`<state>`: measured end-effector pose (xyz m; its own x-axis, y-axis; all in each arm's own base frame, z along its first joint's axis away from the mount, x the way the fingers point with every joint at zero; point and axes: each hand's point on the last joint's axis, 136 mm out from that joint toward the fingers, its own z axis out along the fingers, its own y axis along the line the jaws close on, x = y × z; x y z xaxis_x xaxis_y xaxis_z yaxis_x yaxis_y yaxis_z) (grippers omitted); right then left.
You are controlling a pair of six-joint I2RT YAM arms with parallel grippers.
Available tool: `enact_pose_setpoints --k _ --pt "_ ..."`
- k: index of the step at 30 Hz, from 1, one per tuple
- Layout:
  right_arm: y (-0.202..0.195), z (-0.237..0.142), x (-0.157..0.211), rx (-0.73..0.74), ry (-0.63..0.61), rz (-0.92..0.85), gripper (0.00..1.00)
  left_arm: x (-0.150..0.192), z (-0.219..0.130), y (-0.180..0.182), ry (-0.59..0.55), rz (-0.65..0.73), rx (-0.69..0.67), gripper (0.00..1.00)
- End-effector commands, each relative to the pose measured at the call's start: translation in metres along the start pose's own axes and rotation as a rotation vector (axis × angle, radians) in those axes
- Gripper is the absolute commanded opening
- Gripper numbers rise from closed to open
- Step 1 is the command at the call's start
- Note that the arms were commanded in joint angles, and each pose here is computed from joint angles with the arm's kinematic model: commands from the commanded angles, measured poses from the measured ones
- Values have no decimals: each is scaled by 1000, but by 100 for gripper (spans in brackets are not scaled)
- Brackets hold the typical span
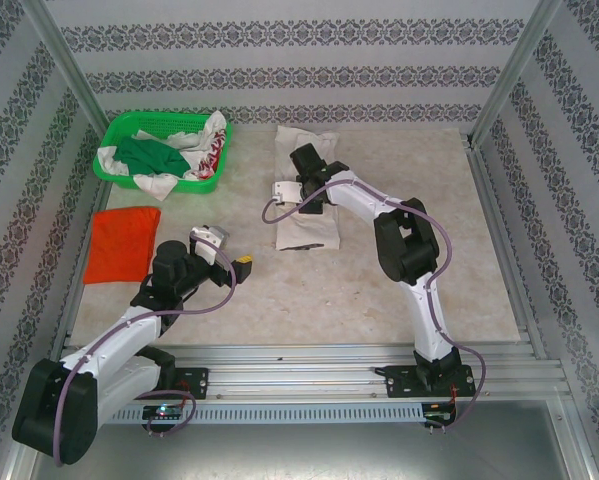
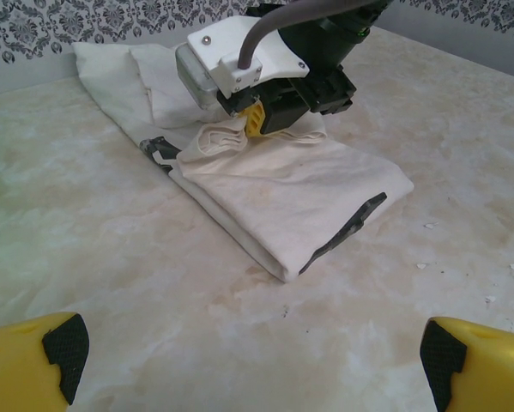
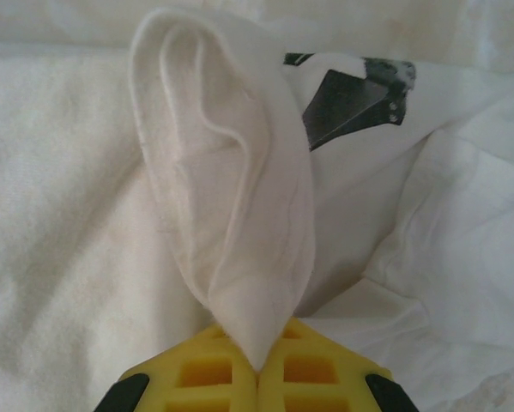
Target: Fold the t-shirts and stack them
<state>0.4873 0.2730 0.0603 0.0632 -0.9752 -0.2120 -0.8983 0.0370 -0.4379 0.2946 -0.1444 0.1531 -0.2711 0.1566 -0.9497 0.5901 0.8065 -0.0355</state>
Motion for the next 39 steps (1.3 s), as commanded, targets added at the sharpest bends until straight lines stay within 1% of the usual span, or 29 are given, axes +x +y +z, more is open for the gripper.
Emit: enact_pose_setpoints --k 1,4,8,9,10,11,12,15,18,20,22,24,27,31,34,39 --pt "-10 -12 5 32 4 20 0 -23 0 -6 -68 21 30 100" --pt "-10 -6 4 29 -2 25 1 -24 0 -7 -69 21 33 100" --pt "-20 -5 1 79 -16 29 24 -24 -1 -7 -66 14 37 100" --pt "-26 -7 0 108 -18 37 32 -25 -1 -8 -66 13 40 100" --pt "-36 -11 -1 156 -23 51 44 -25 0 -7 -65 10 40 100" --pt "-45 -17 -2 203 -30 65 53 -26 1 -6 -66 6 36 100" --pt "-52 -23 -3 237 -42 79 59 -27 2 -4 -71 0 25 100" --pt "-68 -44 -8 322 -97 154 67 -30 8 0 -80 -19 5 100" --pt "-71 -60 -14 372 -157 227 71 -30 15 -3 -65 -13 11 100" --pt "-65 -68 -15 380 -197 252 71 -30 19 -6 -58 -12 25 100" --pt "-44 -70 -16 323 -224 224 72 -32 20 -7 -66 -13 35 100" --pt "-16 -71 -14 233 -237 173 71 -33 19 -8 -72 -9 36 100" --pt "-3 -73 -7 195 -239 205 67 -31 18 -6 -61 -4 25 100" --pt "-13 -56 6 239 -166 222 66 -30 20 -6 -61 -11 27 100" --pt "-24 -34 18 280 -101 197 69 -31 20 -8 -68 -28 38 100" --pt "-45 -14 30 289 -86 206 70 -37 12 -6 -75 -16 13 100"
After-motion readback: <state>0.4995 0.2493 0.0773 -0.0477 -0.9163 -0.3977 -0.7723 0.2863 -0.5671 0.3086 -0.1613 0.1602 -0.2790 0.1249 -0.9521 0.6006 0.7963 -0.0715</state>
